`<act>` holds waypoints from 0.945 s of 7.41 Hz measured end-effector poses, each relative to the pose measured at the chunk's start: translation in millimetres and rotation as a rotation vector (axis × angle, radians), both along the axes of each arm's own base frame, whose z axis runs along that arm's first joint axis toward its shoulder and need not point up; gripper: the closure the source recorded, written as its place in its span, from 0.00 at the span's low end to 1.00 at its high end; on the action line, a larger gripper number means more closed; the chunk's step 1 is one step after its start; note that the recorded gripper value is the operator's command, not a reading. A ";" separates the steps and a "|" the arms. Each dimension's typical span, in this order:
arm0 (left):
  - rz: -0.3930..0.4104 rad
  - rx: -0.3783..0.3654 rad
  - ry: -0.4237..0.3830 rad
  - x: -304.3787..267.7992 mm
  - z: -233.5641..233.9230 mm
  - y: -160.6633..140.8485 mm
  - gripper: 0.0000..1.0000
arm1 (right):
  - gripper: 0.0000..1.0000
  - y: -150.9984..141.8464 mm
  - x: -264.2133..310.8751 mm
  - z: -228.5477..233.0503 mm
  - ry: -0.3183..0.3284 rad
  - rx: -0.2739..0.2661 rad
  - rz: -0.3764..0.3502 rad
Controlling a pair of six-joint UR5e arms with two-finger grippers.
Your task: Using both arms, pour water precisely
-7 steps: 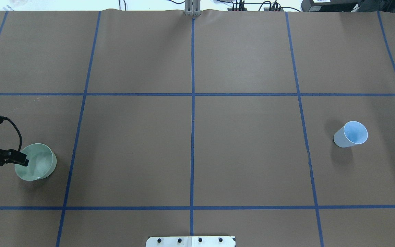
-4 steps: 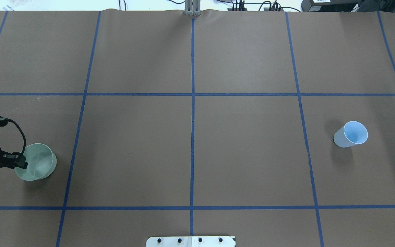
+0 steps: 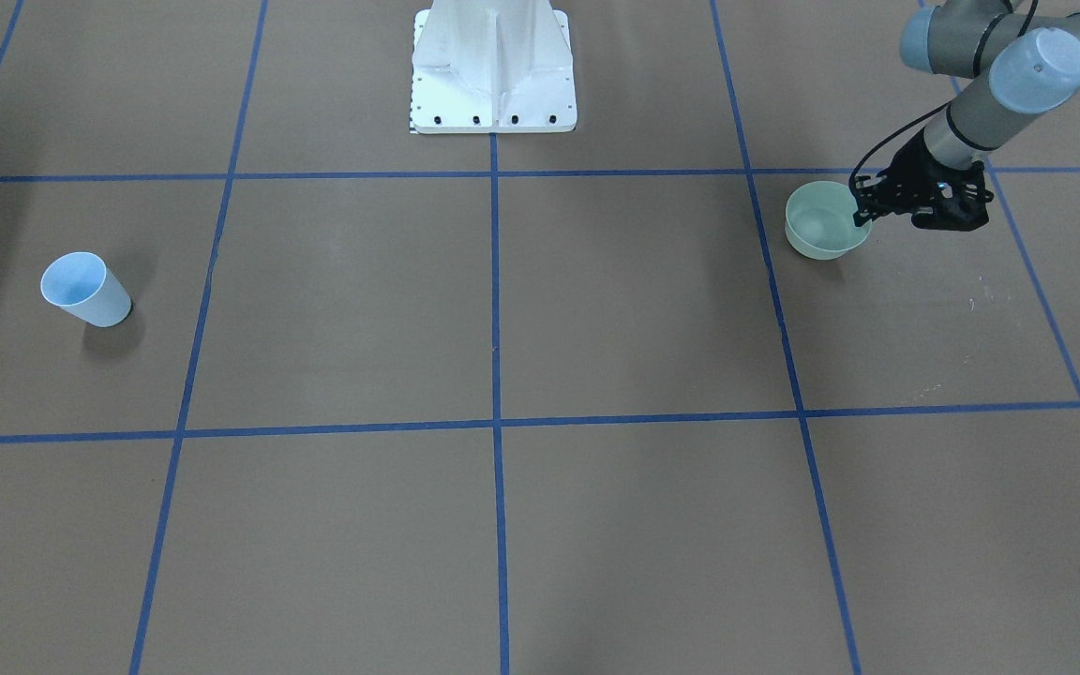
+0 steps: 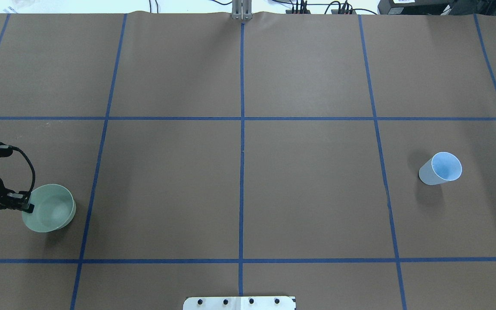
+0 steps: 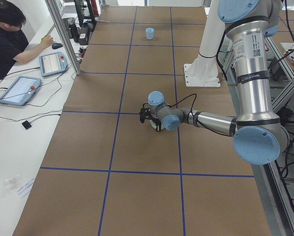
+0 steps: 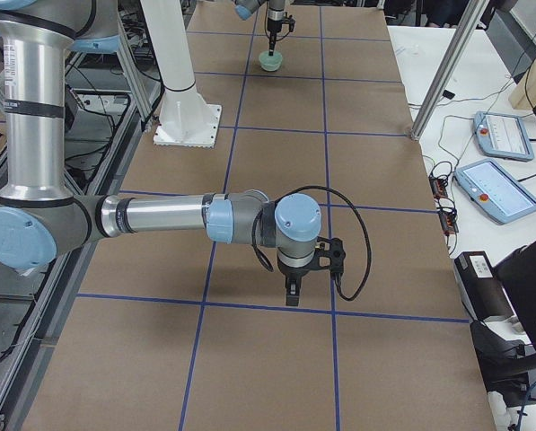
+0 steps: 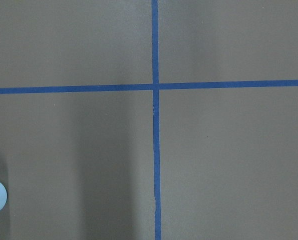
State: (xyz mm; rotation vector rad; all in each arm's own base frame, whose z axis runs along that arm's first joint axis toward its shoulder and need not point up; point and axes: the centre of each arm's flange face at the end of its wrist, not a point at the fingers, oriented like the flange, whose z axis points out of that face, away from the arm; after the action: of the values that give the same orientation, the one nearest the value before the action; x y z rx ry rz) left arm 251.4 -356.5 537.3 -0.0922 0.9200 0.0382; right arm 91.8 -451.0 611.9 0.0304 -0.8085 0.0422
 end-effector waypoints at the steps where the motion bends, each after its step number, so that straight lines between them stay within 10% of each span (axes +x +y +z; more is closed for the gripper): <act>1: -0.015 -0.042 0.016 -15.9 -27.1 -8.6 1.00 | 0.01 -0.4 0.1 -1.8 0.000 0.004 0.000; 7: -0.104 -0.228 -0.018 119.2 -321.2 -125.2 1.00 | 0.01 -1.6 0.1 -6.3 0.001 0.012 0.000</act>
State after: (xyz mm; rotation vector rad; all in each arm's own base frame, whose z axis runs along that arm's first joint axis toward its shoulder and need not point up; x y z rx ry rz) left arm 370.6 -481.8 216.1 -0.2559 0.9076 -0.1642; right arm 91.9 -452.6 605.5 0.0421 -0.8077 0.0372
